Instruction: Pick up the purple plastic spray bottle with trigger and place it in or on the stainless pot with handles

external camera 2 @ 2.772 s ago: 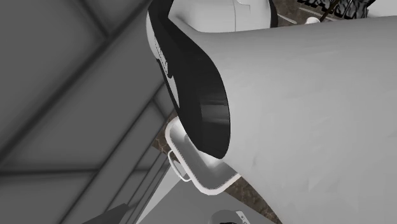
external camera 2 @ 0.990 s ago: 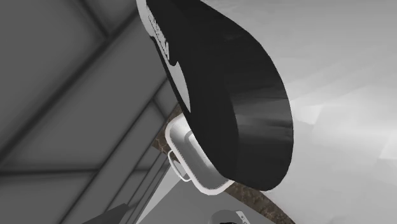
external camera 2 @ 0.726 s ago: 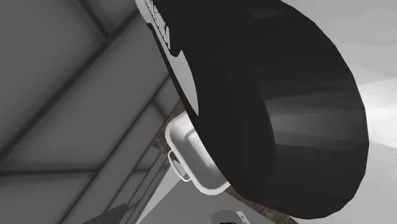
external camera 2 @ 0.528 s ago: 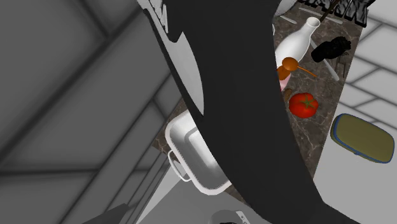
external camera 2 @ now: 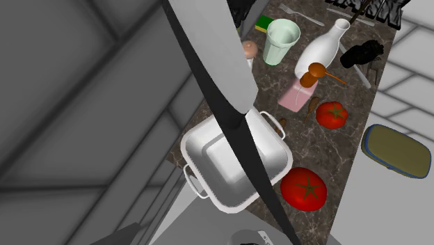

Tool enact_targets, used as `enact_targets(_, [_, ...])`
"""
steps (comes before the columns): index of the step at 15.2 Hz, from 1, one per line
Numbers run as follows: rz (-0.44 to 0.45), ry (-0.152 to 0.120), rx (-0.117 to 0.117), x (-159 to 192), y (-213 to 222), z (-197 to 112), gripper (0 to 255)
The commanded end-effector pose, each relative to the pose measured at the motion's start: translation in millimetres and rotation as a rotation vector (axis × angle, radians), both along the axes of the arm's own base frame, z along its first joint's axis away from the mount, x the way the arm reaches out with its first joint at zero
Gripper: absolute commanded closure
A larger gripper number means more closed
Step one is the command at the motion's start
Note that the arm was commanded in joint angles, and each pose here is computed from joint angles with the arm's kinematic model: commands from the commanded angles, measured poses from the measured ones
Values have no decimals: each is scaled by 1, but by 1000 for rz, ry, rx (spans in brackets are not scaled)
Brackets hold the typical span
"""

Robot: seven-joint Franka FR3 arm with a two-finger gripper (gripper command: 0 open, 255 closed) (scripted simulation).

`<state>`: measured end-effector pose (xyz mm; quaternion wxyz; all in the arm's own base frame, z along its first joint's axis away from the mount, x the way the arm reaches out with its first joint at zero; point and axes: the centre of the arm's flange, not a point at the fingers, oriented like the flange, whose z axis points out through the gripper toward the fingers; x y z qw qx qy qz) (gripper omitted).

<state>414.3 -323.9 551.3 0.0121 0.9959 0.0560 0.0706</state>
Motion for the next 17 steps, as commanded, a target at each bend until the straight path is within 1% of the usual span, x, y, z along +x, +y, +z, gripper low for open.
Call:
enact_targets(1, [0, 0, 0, 0, 0, 11, 255])
enact_targets(12, [0, 0, 0, 0, 0, 66, 255])
enact_targets(17, [0, 0, 0, -48, 37, 93, 255])
